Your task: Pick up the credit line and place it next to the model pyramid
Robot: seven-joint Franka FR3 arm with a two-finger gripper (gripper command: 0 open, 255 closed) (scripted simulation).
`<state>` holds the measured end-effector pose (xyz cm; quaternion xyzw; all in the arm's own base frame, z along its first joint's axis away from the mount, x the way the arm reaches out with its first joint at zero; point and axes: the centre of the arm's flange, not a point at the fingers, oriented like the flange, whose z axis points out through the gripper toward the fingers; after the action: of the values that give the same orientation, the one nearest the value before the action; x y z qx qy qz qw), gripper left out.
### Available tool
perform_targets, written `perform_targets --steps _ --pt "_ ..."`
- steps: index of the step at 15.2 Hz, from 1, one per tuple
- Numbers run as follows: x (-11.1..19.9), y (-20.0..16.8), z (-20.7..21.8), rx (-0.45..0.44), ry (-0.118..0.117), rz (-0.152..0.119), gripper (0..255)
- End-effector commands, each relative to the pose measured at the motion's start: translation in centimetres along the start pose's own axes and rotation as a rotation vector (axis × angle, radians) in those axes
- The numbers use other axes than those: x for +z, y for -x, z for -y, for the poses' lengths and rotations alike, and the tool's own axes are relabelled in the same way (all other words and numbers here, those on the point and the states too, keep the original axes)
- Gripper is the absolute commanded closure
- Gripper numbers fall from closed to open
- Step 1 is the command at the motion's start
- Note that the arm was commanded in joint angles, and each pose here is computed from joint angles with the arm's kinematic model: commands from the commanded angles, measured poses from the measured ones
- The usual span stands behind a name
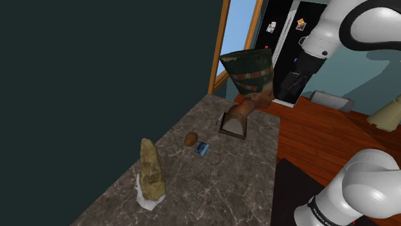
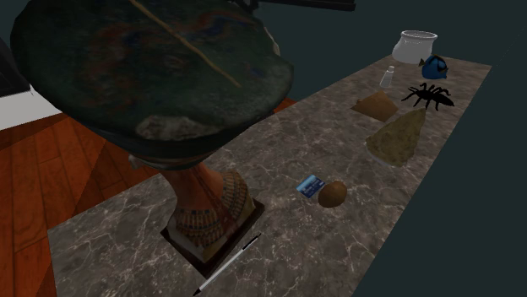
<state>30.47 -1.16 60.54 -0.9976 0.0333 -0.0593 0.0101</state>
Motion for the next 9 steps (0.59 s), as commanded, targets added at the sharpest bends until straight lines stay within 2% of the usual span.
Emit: perform_targets --steps 1,9 --pt "0.0 0.0 0.0 0.0 0.0 0.0 0" --pt "8.5 -6.0 4.1 0.255 -0.054 0.146 0"
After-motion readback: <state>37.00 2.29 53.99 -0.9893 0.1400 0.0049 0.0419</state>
